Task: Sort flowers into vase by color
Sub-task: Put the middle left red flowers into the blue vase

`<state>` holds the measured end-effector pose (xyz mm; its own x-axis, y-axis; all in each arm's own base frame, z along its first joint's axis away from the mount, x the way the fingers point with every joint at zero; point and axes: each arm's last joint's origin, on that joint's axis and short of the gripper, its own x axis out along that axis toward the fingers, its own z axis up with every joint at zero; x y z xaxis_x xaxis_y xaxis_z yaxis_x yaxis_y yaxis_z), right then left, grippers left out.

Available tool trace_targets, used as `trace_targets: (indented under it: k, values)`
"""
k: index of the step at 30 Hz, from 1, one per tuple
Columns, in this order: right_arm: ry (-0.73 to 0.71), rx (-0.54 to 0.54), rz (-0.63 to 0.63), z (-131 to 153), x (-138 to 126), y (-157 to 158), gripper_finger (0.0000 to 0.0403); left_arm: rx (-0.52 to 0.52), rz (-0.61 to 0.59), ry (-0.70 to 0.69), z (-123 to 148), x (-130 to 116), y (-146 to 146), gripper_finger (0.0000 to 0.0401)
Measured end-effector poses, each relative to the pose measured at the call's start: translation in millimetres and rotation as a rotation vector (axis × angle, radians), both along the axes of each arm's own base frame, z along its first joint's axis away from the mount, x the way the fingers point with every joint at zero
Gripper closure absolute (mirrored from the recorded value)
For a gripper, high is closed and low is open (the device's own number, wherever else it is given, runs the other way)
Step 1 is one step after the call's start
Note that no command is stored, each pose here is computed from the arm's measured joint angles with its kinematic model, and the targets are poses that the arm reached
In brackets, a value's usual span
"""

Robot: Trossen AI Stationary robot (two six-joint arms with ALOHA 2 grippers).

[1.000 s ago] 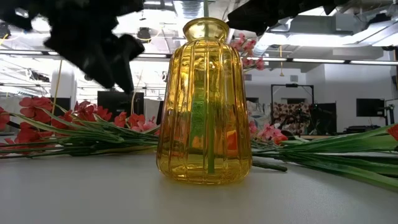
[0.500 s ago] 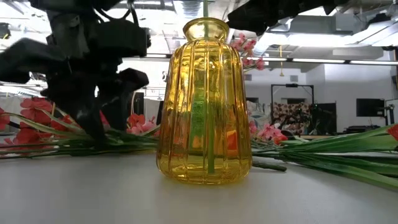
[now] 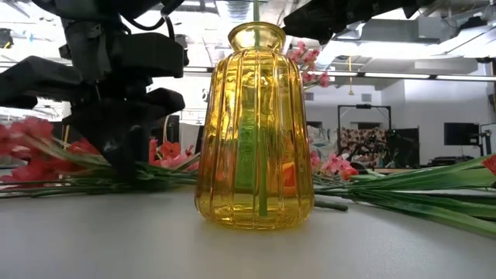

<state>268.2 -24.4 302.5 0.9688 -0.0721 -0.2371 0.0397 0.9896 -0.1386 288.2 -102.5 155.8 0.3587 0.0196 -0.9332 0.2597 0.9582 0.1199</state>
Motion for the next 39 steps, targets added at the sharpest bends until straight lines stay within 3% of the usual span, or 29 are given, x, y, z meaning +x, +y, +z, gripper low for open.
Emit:
trace_targets:
  k: [6,15,23,32,36,39]
  values:
    - [0.000,0.000,0.000,0.0,0.0,0.0,0.0195,0.020,0.001,0.049,13.2,2.2,-0.8,0.0395]
    - [0.000,0.000,0.000,0.0,0.0,0.1,0.0195,0.154,0.000,0.116,37.3,2.5,2.1,0.0396]
    - [-0.007,0.094,-0.025,0.0,0.0,-0.5,0.0195,0.287,-0.016,0.174,58.3,0.6,5.4,0.0398]
    - [-0.007,0.093,-0.025,0.0,0.0,-0.5,0.0195,0.333,-0.028,0.224,78.5,-1.4,5.5,0.0398]
    - [-0.007,0.095,-0.025,0.0,0.0,-0.5,0.0195,0.430,-0.030,0.226,88.9,-3.8,4.9,0.0398]
    - [-0.017,0.188,-0.074,0.0,-0.1,-1.4,0.0195,0.526,-0.030,0.219,97.7,-5.8,5.1,0.0398]
